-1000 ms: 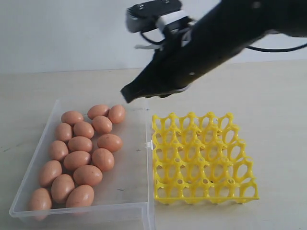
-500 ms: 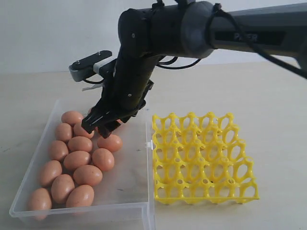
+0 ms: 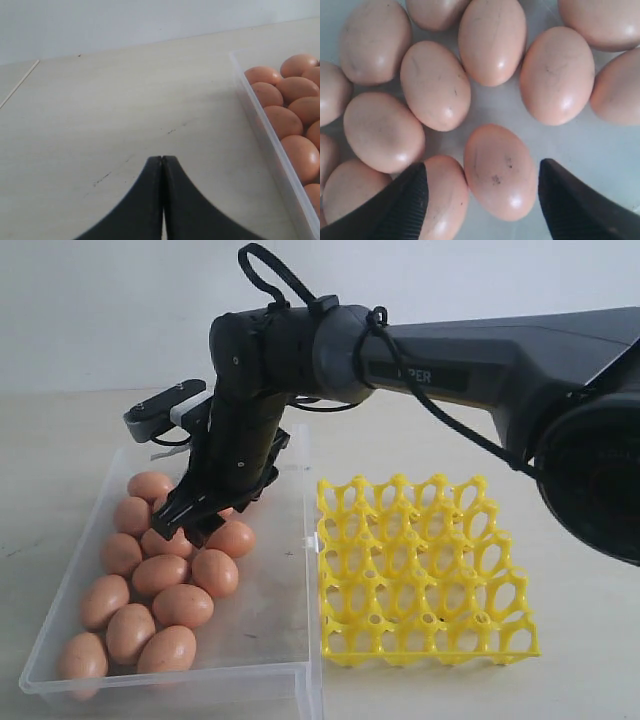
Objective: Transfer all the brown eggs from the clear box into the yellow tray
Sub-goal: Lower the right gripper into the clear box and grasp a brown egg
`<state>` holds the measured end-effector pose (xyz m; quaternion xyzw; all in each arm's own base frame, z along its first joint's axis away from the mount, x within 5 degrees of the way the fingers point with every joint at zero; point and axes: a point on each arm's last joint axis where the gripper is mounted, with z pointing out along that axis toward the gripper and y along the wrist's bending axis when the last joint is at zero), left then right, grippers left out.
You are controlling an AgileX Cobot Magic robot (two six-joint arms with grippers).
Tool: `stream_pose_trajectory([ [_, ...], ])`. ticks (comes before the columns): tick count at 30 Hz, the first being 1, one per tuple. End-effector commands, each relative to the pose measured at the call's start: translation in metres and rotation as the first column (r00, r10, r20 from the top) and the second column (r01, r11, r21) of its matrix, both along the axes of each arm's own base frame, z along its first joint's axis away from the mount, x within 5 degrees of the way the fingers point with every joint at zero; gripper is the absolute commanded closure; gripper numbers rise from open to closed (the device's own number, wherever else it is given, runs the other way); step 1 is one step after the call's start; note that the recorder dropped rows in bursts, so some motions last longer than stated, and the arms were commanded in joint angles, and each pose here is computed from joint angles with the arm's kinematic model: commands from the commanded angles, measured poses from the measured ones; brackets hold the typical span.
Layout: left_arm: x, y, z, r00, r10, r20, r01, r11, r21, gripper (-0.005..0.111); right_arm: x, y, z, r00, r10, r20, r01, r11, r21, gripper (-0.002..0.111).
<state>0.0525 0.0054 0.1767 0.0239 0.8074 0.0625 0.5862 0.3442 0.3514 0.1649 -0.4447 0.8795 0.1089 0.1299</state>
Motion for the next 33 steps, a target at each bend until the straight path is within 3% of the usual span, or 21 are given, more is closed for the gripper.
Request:
stream_pose_trajectory([
  [1, 0.000, -0.001, 0.002, 1.000, -0.007, 0.019, 0.007, 1.000, -0.006, 0.107, 0.005, 0.004, -0.008, 1.000, 0.009, 0.016, -0.009, 1.000, -0.005, 0.046],
  [5, 0.000, -0.001, 0.002, 1.000, -0.007, 0.019, 0.007, 1.000, -0.006, 0.107, 0.006, 0.003, -0.018, 1.000, 0.018, 0.014, -0.017, 0.999, -0.039, 0.047],
  [7, 0.000, -0.001, 0.002, 1.000, -0.007, 0.019, 0.007, 1.000, -0.006, 0.107, 0.007, 0.001, -0.019, 0.999, 0.025, 0.026, -0.024, 0.998, -0.062, 0.055],
  [9, 0.000, -0.001, 0.002, 1.000, -0.007, 0.019, 0.007, 1.000, -0.006, 0.107, 0.009, -0.001, -0.020, 0.999, 0.032, 0.037, -0.029, 0.996, -0.081, 0.069],
  [13, 0.000, -0.001, 0.002, 1.000, -0.007, 0.019, 0.007, 1.000, -0.006, 0.107, 0.009, -0.003, -0.020, 0.999, 0.031, 0.027, -0.029, 0.995, -0.092, 0.109],
  [19, 0.000, -0.001, 0.002, 1.000, -0.007, 0.019, 0.007, 1.000, -0.006, 0.107, 0.010, -0.002, -0.005, 0.997, 0.022, 0.070, -0.018, 0.999, -0.049, 0.108],
  [28, 0.000, -0.001, 0.002, 1.000, -0.007, 0.019, 0.007, 1.000, -0.006, 0.107, 0.008, -0.023, 0.044, 0.923, -0.116, 0.366, 0.022, 0.968, 0.250, 0.108],
  [33, 0.000, -0.001, 0.002, 1.000, -0.007, 0.019, 0.007, 1.000, -0.006, 0.107, -0.007, -0.035, 0.038, 0.962, -0.052, 0.268, 0.017, 0.991, 0.131, 0.108],
])
